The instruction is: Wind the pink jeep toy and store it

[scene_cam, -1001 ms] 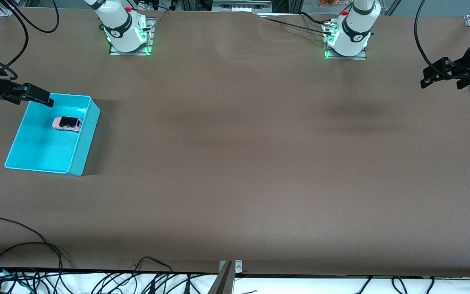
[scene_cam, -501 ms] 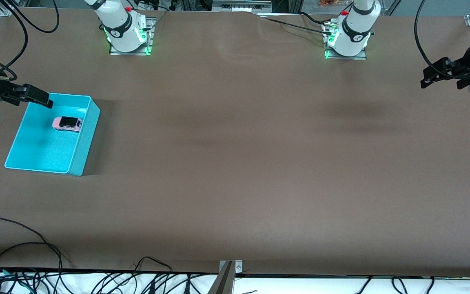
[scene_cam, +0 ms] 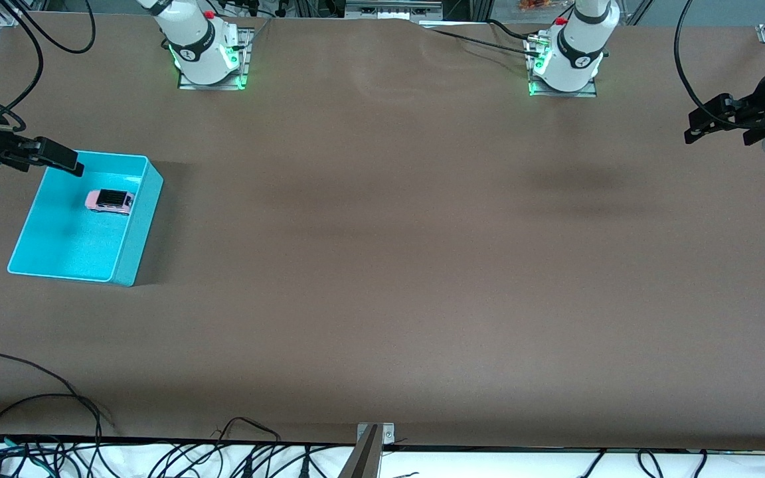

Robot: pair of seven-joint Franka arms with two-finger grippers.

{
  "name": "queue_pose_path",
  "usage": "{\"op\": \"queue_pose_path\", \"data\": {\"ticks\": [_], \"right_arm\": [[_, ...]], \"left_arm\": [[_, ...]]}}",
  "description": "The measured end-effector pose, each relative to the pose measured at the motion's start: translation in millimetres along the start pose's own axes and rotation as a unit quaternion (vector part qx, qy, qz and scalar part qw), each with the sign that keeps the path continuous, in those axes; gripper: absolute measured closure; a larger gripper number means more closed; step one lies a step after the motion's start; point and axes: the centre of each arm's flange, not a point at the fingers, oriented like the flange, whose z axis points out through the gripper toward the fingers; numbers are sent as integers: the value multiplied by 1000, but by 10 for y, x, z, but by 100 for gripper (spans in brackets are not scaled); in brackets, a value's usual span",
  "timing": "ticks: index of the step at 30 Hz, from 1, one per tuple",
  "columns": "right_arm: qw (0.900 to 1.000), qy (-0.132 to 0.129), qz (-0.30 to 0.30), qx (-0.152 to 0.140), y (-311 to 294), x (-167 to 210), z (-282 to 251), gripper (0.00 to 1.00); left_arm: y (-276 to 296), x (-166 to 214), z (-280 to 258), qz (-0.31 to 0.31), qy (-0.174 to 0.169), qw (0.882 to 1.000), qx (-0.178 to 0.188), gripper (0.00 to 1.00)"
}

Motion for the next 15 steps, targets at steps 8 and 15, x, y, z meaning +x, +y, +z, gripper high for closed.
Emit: {"op": "queue_pose_path", "data": {"ticks": [8, 15], "right_arm": [[1000, 0, 1, 0, 8, 1, 0, 0], [1000, 0, 1, 0, 8, 1, 0, 0]], "left_arm": [[13, 0, 0, 1, 0, 1000, 0, 0], [111, 1, 1, 10, 0, 1000, 1, 0]]}}
